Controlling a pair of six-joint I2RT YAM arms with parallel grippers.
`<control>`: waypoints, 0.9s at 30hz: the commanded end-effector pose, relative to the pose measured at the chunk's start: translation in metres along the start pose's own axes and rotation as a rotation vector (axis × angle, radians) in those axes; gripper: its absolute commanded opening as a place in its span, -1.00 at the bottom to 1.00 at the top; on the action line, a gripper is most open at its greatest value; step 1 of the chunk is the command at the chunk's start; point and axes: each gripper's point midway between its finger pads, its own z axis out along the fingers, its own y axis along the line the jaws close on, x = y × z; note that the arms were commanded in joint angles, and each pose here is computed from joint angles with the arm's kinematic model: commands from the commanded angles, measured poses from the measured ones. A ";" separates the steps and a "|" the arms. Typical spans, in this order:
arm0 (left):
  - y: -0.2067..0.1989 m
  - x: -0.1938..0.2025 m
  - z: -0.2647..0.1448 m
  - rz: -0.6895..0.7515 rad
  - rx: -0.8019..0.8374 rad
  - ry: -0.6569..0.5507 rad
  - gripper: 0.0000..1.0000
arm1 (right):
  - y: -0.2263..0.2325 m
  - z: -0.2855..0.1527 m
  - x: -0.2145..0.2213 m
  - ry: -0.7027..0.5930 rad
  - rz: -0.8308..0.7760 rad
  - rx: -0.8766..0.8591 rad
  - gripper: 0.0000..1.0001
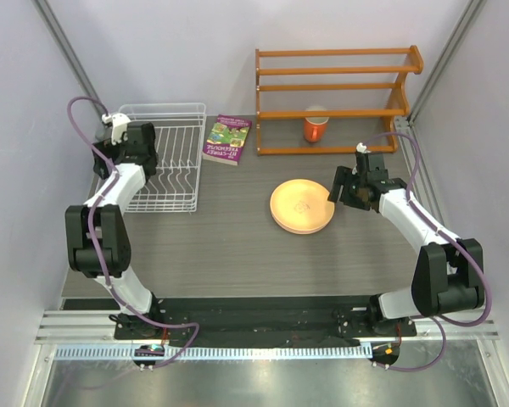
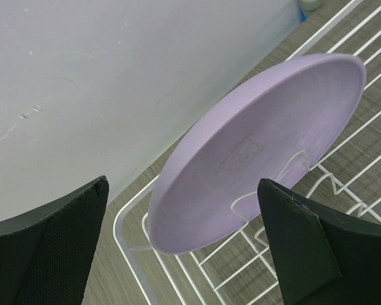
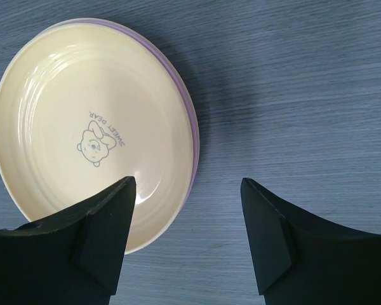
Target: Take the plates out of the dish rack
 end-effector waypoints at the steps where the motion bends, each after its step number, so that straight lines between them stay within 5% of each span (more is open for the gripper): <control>1: -0.004 -0.002 0.014 -0.067 0.068 0.041 0.97 | 0.004 0.000 -0.011 -0.036 -0.010 -0.021 0.45; 8: -0.009 0.013 0.023 -0.052 0.097 0.094 0.45 | 0.004 0.000 -0.009 -0.034 -0.005 -0.025 0.45; 14: -0.002 0.012 0.023 -0.048 0.056 0.097 -0.26 | 0.004 0.002 -0.008 -0.028 -0.006 -0.025 0.44; 18: 0.006 0.004 0.023 -0.065 0.026 0.080 -1.00 | 0.004 0.004 -0.007 -0.021 -0.005 -0.024 0.43; 27: 0.041 -0.022 0.014 -0.105 -0.112 0.004 -1.00 | 0.004 0.004 -0.006 -0.020 -0.006 -0.027 0.43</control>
